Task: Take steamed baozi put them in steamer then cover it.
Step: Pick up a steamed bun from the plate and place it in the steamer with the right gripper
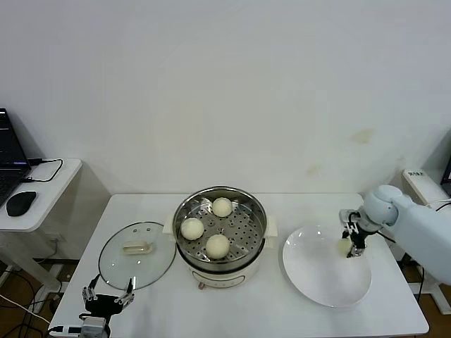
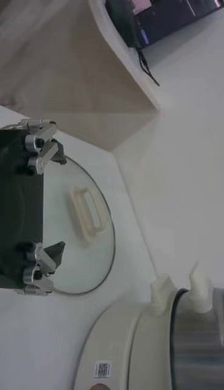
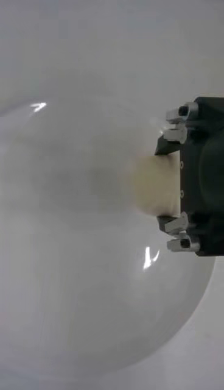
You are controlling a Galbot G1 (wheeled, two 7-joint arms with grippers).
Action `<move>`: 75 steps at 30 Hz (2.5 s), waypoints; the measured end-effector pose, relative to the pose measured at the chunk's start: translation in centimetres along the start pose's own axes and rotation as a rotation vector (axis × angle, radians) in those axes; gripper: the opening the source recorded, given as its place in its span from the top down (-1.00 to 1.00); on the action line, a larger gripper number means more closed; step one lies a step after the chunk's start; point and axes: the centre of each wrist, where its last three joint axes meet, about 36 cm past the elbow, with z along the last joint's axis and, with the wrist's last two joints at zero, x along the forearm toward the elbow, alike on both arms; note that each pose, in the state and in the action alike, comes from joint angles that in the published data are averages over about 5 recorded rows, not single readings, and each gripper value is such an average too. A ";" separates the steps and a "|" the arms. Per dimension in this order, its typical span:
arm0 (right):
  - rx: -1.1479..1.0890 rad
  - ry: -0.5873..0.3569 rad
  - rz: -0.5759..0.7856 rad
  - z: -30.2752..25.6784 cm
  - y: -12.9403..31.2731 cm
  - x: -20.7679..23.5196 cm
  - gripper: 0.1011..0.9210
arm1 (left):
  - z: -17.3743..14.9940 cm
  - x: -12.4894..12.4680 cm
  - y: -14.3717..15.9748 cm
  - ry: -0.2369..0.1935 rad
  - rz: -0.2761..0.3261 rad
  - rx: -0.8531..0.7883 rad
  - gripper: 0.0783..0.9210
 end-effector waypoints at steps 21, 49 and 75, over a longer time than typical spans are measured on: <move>0.136 -0.186 0.019 -17.6 -8.0 14.9 -0.26 | -0.9 0.1 1.1 -0.055 -0.052 -0.043 -0.77; 0.300 -0.138 -0.081 -34.9 -7.1 9.6 -0.26 | -1.8 0.1 1.2 -0.084 -0.060 -0.016 -0.77; 0.294 -0.113 -0.108 -34.3 -5.6 6.9 -0.68 | -1.6 -0.1 0.9 -0.078 -0.049 -0.010 -0.77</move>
